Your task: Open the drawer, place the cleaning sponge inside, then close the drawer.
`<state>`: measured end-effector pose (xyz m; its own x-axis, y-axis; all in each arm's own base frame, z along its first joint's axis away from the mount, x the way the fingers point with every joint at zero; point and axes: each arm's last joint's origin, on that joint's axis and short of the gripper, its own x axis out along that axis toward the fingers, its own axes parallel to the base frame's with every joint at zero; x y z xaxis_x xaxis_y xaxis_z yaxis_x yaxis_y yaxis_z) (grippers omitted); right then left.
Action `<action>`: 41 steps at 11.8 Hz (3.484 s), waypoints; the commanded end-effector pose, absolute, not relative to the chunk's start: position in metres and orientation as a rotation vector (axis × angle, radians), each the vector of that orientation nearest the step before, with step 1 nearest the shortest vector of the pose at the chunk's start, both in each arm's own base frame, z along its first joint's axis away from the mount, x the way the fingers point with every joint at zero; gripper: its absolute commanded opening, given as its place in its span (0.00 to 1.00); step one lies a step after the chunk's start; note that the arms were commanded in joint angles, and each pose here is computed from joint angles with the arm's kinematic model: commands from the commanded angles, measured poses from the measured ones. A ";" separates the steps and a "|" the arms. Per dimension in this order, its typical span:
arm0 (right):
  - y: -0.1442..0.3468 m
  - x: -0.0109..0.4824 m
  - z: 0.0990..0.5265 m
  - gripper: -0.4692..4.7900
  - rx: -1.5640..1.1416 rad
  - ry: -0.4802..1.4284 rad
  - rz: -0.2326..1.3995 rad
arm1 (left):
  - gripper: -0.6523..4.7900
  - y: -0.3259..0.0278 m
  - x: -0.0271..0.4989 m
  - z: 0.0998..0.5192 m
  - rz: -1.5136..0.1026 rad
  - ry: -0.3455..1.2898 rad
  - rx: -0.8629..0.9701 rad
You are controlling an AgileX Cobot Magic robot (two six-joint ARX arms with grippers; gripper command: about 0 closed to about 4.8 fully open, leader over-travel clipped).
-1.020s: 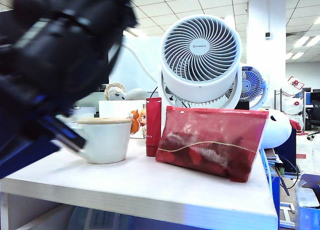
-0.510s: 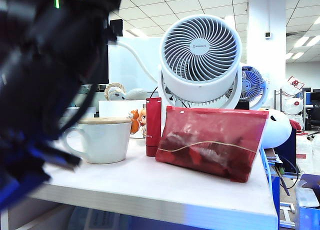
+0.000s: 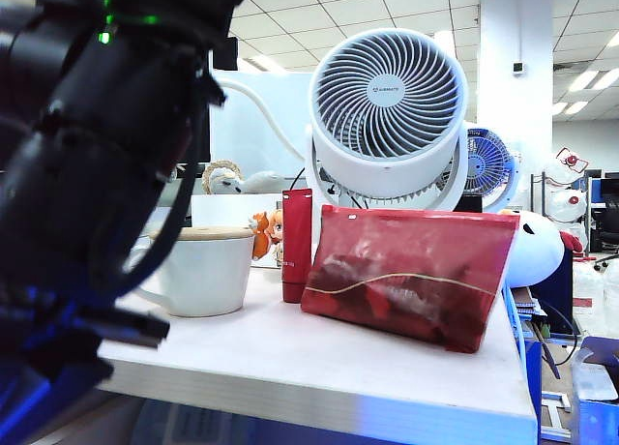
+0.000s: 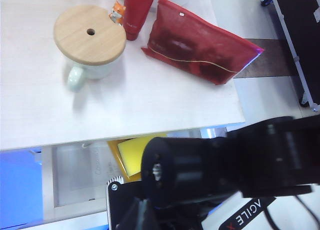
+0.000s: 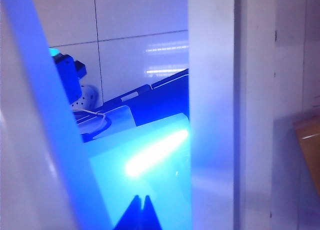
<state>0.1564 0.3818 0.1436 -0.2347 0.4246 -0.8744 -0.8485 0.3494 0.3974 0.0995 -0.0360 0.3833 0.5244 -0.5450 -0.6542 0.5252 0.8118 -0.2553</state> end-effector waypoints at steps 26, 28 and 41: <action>0.370 0.174 0.118 0.09 -0.635 1.317 0.948 | 0.12 -0.033 0.091 0.377 -0.604 0.894 0.001; 0.368 0.177 0.117 0.09 -0.671 1.295 0.908 | 0.12 -0.033 0.091 0.377 -0.604 0.894 0.001; 0.359 0.191 0.118 0.09 -0.915 1.143 0.792 | 0.12 -0.033 0.091 0.377 -0.604 0.893 0.001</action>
<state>0.1885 0.3597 0.1158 0.2157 0.0656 -0.9743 -0.8897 0.4244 -0.1683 0.0913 -0.0329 0.3757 0.4645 -0.4909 -0.7371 0.4892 0.8360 -0.2485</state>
